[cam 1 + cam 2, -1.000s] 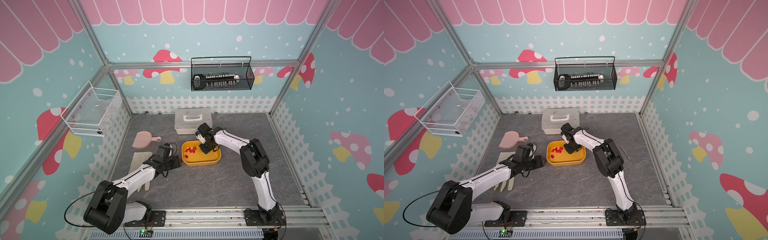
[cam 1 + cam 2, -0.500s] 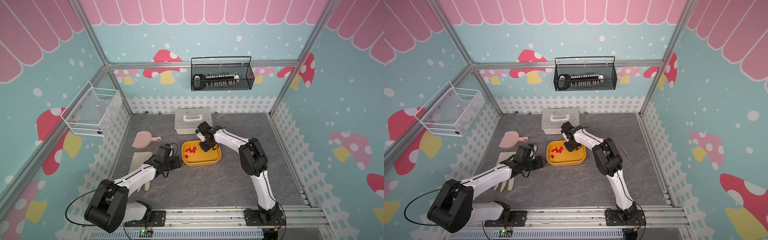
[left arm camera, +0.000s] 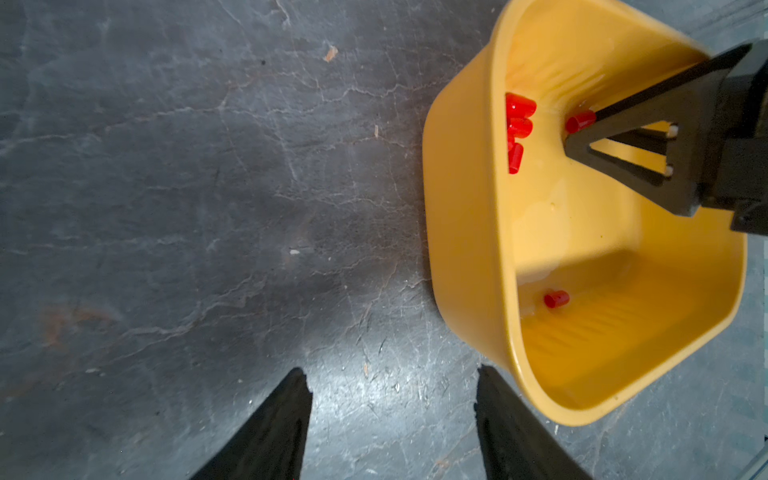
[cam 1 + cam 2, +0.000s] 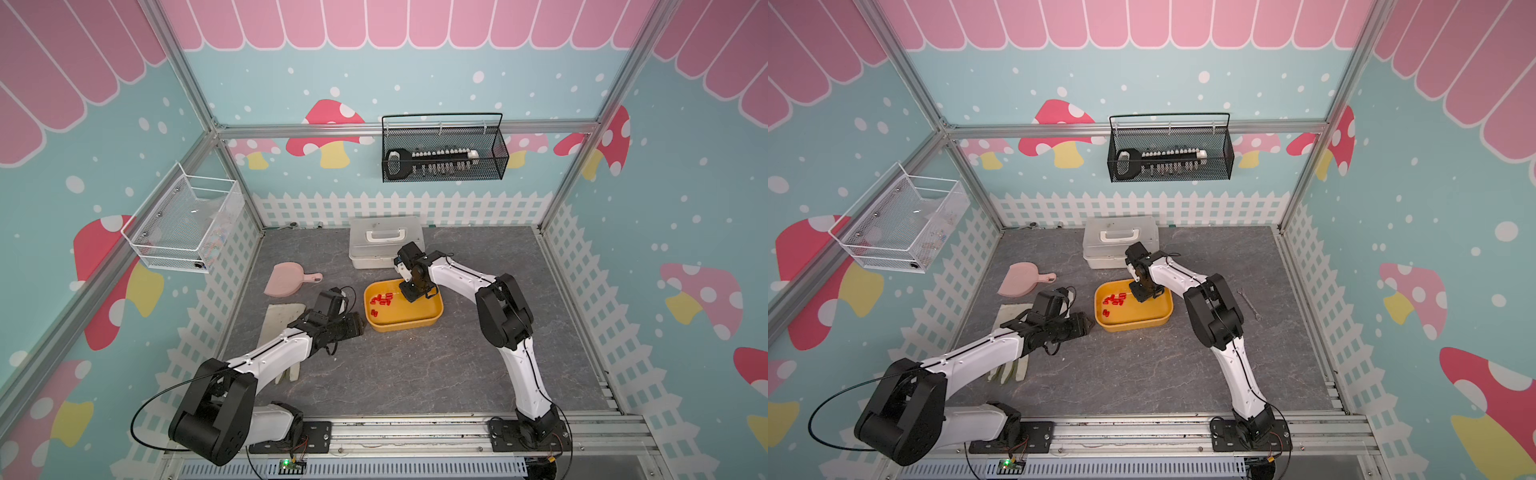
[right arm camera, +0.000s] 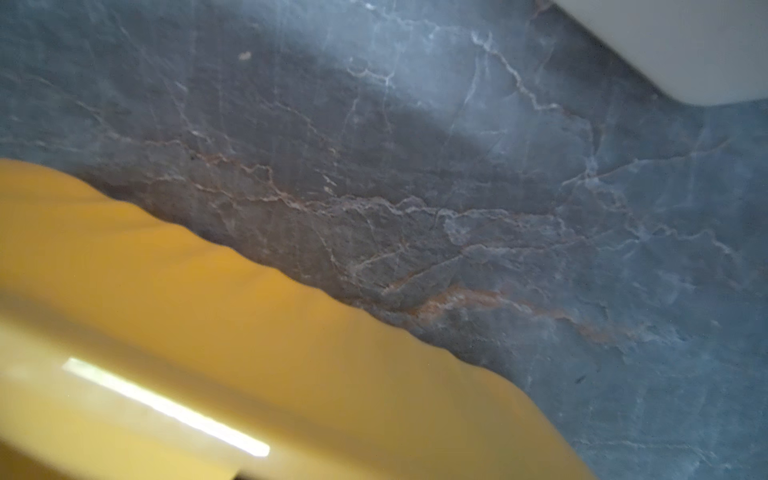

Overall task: Take the screw protection sleeves out of the storage box
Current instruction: Pick up the screw protection sleeve from the storage box.

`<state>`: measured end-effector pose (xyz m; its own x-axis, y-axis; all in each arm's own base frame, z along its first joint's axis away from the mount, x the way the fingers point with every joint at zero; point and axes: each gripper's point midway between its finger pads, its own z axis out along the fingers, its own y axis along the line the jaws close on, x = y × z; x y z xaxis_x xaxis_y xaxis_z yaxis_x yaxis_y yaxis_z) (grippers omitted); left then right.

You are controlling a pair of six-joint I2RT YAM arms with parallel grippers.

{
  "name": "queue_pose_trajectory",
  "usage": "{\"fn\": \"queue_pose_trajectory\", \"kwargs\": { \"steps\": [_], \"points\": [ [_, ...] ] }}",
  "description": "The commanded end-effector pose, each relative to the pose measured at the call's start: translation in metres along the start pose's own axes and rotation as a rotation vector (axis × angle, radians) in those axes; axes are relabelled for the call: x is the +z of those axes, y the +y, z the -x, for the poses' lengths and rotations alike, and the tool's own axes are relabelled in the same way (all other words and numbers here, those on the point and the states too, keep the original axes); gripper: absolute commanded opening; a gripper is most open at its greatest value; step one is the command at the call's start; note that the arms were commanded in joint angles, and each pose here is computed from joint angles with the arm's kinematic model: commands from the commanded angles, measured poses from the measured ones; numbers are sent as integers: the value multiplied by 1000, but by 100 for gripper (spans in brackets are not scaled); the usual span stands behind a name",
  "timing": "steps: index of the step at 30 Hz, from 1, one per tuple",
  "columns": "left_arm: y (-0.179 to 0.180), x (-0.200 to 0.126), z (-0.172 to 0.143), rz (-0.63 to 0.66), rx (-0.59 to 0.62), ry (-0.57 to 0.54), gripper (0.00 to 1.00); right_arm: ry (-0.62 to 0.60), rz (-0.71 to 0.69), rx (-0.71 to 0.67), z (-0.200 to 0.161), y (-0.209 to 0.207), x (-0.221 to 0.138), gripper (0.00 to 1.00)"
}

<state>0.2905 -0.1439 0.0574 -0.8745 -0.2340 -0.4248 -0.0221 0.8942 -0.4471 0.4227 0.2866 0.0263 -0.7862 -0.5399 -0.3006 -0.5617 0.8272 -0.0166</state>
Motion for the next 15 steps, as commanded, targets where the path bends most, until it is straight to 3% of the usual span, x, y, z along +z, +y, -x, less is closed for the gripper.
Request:
{"fn": "queue_pose_trajectory", "kwargs": {
  "steps": [1,5,15],
  "points": [
    [-3,-2,2,1,33,-4,65,19,4,28,-2,-1,13,41],
    [-3,-2,3,2,32,-3,65,5,6,51,1,-2,13,45],
    [-4,-1,4,-2,37,2,65,-55,-21,98,10,-7,15,43]
  ]
}}
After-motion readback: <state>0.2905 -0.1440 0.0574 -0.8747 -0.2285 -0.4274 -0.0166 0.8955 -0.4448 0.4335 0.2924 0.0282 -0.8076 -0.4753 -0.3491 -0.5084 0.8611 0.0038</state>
